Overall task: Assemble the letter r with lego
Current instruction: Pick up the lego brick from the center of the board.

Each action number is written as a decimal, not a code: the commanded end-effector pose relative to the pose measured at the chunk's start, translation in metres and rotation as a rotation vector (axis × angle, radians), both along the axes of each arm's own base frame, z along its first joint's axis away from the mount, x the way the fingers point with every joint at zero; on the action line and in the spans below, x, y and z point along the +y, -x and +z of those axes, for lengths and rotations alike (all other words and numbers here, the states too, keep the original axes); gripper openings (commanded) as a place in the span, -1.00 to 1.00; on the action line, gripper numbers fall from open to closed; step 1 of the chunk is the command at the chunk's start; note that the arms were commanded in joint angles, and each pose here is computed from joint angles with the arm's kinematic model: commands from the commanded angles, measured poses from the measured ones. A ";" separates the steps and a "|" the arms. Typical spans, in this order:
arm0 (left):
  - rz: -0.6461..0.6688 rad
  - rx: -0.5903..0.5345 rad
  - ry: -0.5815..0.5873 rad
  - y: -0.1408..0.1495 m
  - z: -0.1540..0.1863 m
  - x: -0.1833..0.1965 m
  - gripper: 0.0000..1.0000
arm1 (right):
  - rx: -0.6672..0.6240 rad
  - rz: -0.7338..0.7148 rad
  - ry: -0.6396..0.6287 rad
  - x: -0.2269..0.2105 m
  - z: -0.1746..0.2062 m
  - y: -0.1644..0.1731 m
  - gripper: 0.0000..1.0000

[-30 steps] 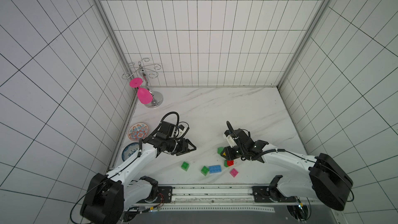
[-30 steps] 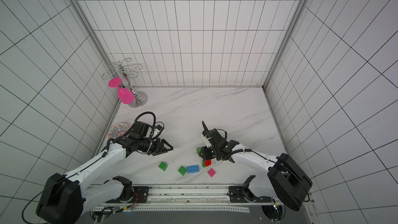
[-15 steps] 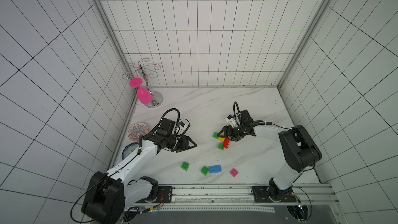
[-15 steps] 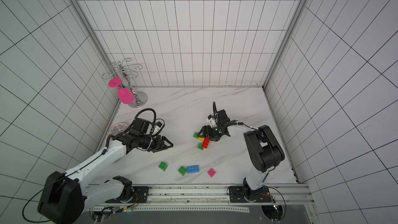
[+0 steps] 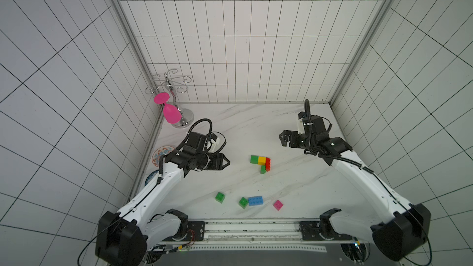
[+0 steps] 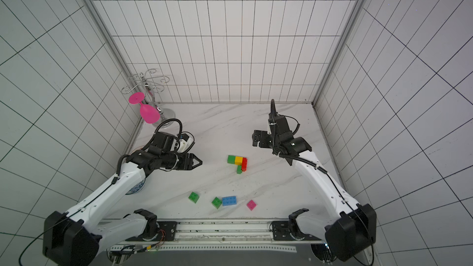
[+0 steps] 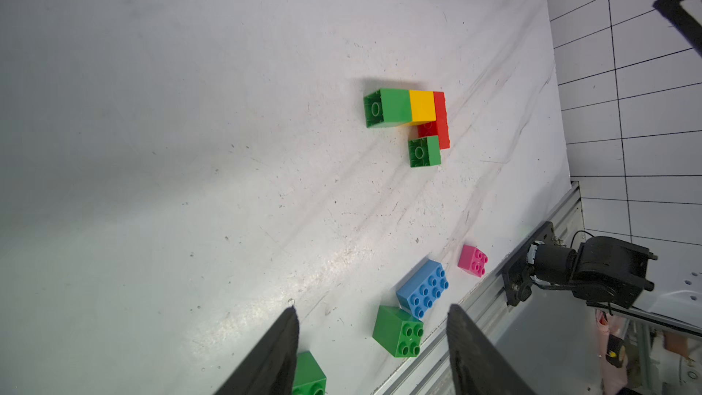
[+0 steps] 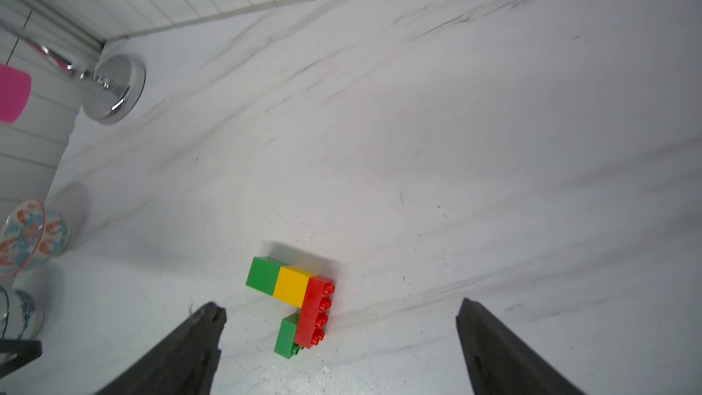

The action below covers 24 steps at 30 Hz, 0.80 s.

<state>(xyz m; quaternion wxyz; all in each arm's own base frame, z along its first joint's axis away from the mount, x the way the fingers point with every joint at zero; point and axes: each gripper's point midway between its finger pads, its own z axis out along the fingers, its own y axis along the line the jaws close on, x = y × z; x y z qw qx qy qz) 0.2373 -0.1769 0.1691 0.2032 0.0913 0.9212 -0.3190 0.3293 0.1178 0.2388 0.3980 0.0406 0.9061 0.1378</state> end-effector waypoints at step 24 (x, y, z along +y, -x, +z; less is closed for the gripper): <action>0.189 -0.021 0.025 0.029 0.007 0.029 0.42 | 0.418 0.502 0.077 0.111 -0.073 0.193 0.97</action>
